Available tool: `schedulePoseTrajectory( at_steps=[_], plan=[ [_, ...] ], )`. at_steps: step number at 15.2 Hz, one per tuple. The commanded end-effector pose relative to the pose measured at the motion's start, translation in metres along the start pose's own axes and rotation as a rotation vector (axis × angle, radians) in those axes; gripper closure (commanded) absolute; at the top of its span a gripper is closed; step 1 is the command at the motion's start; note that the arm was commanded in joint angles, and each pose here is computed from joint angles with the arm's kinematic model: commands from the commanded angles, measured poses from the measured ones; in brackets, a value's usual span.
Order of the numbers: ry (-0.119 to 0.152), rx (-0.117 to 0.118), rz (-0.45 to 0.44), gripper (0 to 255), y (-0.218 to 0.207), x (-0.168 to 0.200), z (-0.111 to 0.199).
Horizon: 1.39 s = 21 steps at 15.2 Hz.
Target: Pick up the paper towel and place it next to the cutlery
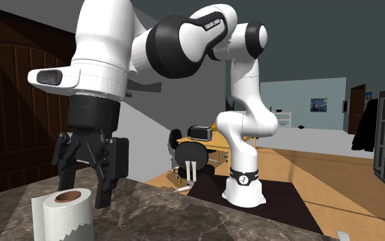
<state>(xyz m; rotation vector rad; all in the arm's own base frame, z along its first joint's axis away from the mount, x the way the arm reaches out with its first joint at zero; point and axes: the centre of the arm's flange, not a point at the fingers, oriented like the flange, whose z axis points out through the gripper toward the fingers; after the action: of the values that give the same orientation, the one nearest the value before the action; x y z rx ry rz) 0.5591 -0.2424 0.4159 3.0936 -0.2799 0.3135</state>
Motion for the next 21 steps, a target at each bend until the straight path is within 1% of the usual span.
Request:
schedulePoseTrajectory(
  at_steps=[1, 7, 8, 17, 21],
  plan=[
    [0.001, 0.000, 0.000, 0, 0.000, 0.000, 0.003],
    [0.001, 0.000, 0.000, 0, 0.000, 0.000, 0.003],
    [0.001, 0.000, 0.000, 255, 0.000, 0.000, 0.003],
    [0.001, 0.000, 0.000, 255, 0.000, 0.000, 0.003],
    [0.001, 0.000, 0.000, 255, 0.000, 0.005, -0.018]
  ],
)
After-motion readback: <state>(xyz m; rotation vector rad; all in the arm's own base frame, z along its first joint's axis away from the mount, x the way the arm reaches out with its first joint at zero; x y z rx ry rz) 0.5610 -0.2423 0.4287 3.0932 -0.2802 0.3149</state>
